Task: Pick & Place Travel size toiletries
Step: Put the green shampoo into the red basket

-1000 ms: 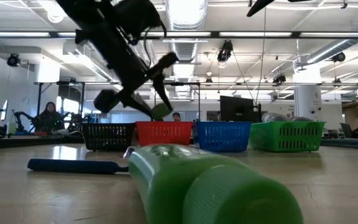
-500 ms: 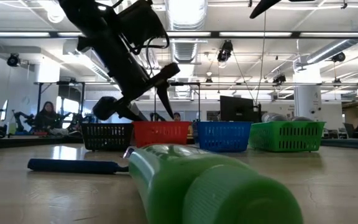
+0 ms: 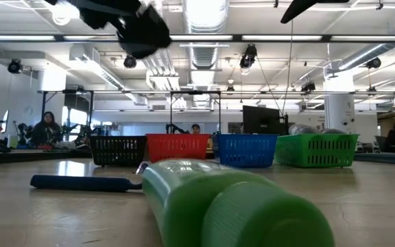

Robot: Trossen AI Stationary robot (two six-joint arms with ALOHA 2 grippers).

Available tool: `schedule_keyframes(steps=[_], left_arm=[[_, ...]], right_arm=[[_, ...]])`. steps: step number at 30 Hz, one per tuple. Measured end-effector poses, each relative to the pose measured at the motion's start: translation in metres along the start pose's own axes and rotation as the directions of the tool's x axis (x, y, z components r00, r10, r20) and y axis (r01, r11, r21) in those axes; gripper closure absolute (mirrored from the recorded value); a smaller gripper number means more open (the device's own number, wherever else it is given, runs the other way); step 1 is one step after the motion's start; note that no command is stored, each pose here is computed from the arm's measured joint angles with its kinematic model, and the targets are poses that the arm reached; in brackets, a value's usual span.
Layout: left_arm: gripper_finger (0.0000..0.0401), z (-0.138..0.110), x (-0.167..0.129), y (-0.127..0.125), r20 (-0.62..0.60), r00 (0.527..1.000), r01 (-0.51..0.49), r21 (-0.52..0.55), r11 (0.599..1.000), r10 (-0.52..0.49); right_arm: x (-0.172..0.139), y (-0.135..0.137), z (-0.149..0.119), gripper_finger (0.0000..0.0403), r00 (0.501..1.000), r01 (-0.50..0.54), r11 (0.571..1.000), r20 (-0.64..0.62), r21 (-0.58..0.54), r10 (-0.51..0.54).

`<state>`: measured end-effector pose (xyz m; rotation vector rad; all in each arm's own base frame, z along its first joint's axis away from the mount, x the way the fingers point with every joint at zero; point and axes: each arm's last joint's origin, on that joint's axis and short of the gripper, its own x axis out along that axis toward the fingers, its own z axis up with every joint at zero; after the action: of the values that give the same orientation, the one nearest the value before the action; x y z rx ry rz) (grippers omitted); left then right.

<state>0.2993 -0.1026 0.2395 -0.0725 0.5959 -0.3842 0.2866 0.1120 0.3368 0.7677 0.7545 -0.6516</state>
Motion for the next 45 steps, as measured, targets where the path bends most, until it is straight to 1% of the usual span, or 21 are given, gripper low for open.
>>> schedule_keyframes(steps=[1,2,6,9,13,14,17,19,21,22,25,28,31,35,37,40,45], left_arm=[[0.0155,-0.002,0.004,-0.009,0.004,1.000,0.001,0.067,0.998,-0.001],[0.0156,-0.003,0.009,-0.015,0.016,1.000,0.007,0.107,0.994,-0.009],[0.0156,-0.015,0.038,-0.027,-0.012,0.999,0.036,0.158,0.987,-0.035],[0.0156,-0.018,0.060,-0.028,-0.058,0.996,0.081,0.244,0.966,-0.069],[0.0156,-0.015,0.086,-0.029,-0.108,0.986,0.158,0.391,0.907,-0.125],[0.0156,-0.015,0.092,-0.030,-0.142,0.980,0.188,0.417,0.889,-0.141],[0.0156,-0.012,0.110,-0.032,-0.254,0.949,0.290,0.481,0.828,-0.184],[0.0156,-0.011,0.119,-0.033,-0.337,0.923,0.345,0.511,0.787,-0.185],[0.0156,-0.008,0.129,-0.034,-0.388,0.905,0.372,0.530,0.762,-0.172],[0.0156,-0.006,0.132,-0.034,-0.406,0.899,0.376,0.532,0.759,-0.162],[0.0156,0.004,0.140,-0.033,-0.405,0.901,0.372,0.534,0.760,-0.156],[0.0156,0.008,0.147,-0.034,-0.403,0.902,0.376,0.552,0.744,-0.156],[0.0156,0.006,0.149,-0.033,-0.421,0.893,0.387,0.544,0.745,-0.158],[0.0156,-0.001,0.147,-0.032,-0.473,0.868,0.404,0.489,0.773,-0.154],[0.0156,-0.006,0.147,-0.031,-0.483,0.862,0.409,0.486,0.773,-0.152],[0.0156,-0.011,0.149,-0.031,-0.465,0.871,0.402,0.495,0.770,-0.156],[0.0156,-0.018,0.151,-0.030,-0.456,0.876,0.360,0.399,0.843,-0.158]], right_arm=[[0.000,0.000,0.000,0.0061,1.000,0.001,1.000,-0.001,-0.002,-0.001],[0.001,-0.001,-0.001,0.0060,1.000,0.003,1.000,-0.004,-0.002,-0.003],[0.001,-0.001,-0.001,0.0064,0.999,0.000,1.000,-0.039,-0.006,-0.001],[0.001,-0.003,-0.003,0.0073,0.998,0.019,1.000,-0.068,-0.005,-0.019],[0.000,-0.008,-0.007,0.0087,0.991,0.058,0.998,-0.117,0.004,-0.057],[0.000,-0.009,-0.007,0.0090,0.990,0.069,0.998,-0.123,0.004,-0.068],[-0.002,-0.010,-0.011,0.0099,0.987,0.090,0.996,-0.134,0.007,-0.088],[-0.003,-0.010,-0.013,0.0104,0.987,0.088,0.996,-0.137,0.013,-0.086],[-0.004,-0.010,-0.015,0.0109,0.986,0.090,0.996,-0.140,0.018,-0.087],[-0.005,-0.010,-0.016,0.0111,0.986,0.088,0.996,-0.141,0.018,-0.085],[-0.006,-0.009,-0.019,0.0117,0.986,0.082,0.997,-0.143,0.010,-0.080],[-0.008,-0.008,-0.022,0.0122,0.986,0.079,0.997,-0.146,0.015,-0.076],[-0.009,-0.008,-0.025,0.0127,0.987,0.075,0.997,-0.144,0.010,-0.073],[-0.010,-0.008,-0.027,0.0133,0.987,0.076,0.997,-0.144,0.003,-0.074],[-0.010,-0.008,-0.027,0.0135,0.987,0.077,0.997,-0.144,0.002,-0.076],[-0.011,-0.010,-0.027,0.0138,0.984,0.099,0.995,-0.145,-0.013,-0.100],[-0.011,-0.013,-0.027,0.0131,0.982,0.122,0.992,-0.145,-0.022,-0.124]])
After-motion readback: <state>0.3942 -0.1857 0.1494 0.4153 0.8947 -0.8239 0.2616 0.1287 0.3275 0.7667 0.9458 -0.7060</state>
